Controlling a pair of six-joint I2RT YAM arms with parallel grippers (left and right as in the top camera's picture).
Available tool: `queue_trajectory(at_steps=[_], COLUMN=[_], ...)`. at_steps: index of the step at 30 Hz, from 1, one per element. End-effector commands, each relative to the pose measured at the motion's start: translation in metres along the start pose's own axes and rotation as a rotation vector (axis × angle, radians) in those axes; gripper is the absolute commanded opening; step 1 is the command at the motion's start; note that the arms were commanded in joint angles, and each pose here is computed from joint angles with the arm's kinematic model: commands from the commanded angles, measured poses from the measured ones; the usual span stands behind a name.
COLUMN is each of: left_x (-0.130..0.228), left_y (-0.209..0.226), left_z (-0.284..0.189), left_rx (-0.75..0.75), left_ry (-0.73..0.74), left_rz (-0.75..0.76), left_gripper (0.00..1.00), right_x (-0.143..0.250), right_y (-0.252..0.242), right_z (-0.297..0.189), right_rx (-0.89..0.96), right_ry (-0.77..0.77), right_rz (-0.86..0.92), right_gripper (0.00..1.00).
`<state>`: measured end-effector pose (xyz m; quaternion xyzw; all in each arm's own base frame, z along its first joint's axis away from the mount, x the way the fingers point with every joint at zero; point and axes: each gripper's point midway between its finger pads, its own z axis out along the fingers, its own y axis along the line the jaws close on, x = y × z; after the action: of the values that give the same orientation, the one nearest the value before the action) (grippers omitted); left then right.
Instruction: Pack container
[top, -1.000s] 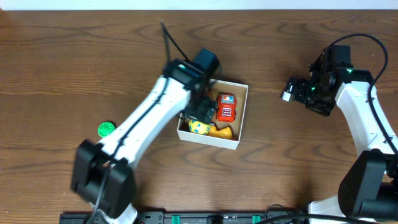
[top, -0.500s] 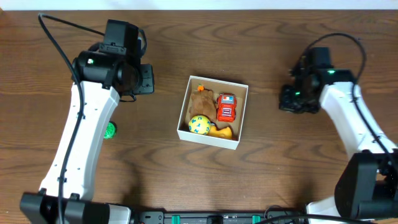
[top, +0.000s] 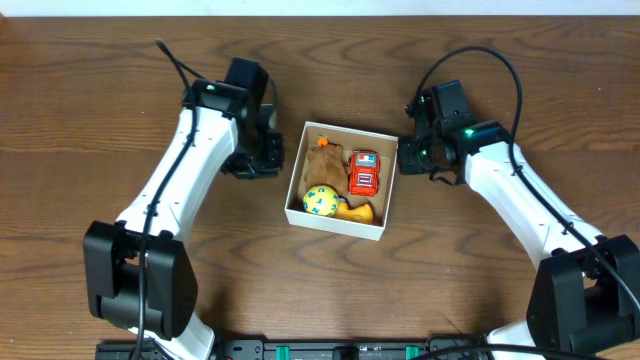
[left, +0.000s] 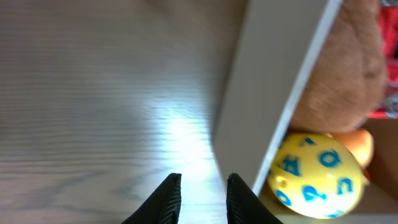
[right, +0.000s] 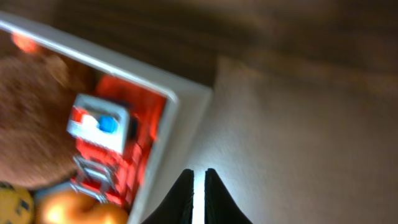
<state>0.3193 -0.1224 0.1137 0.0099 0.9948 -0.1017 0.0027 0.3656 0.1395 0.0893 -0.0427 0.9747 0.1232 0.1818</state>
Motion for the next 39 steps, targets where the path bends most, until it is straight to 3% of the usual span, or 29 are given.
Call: queue_trajectory(at_steps=[1, 20, 39], left_x=[0.013, 0.029, 0.002], left_y=[-0.020, -0.037, -0.004], left_z=[0.005, 0.008, 0.015], left_rx=[0.061, 0.050, -0.137], left_ry=[0.054, 0.097, -0.008], left_rz=[0.015, 0.072, 0.068], left_gripper=[0.26, 0.26, 0.26], right_x=[-0.005, -0.001, 0.004], right_y=[0.006, 0.005, 0.002], right_z=[0.001, 0.009, 0.029], right_rx=[-0.006, -0.004, 0.004], right_ry=[-0.026, -0.004, 0.030], right_rz=[-0.011, -0.010, -0.012], right_gripper=[0.11, 0.13, 0.13])
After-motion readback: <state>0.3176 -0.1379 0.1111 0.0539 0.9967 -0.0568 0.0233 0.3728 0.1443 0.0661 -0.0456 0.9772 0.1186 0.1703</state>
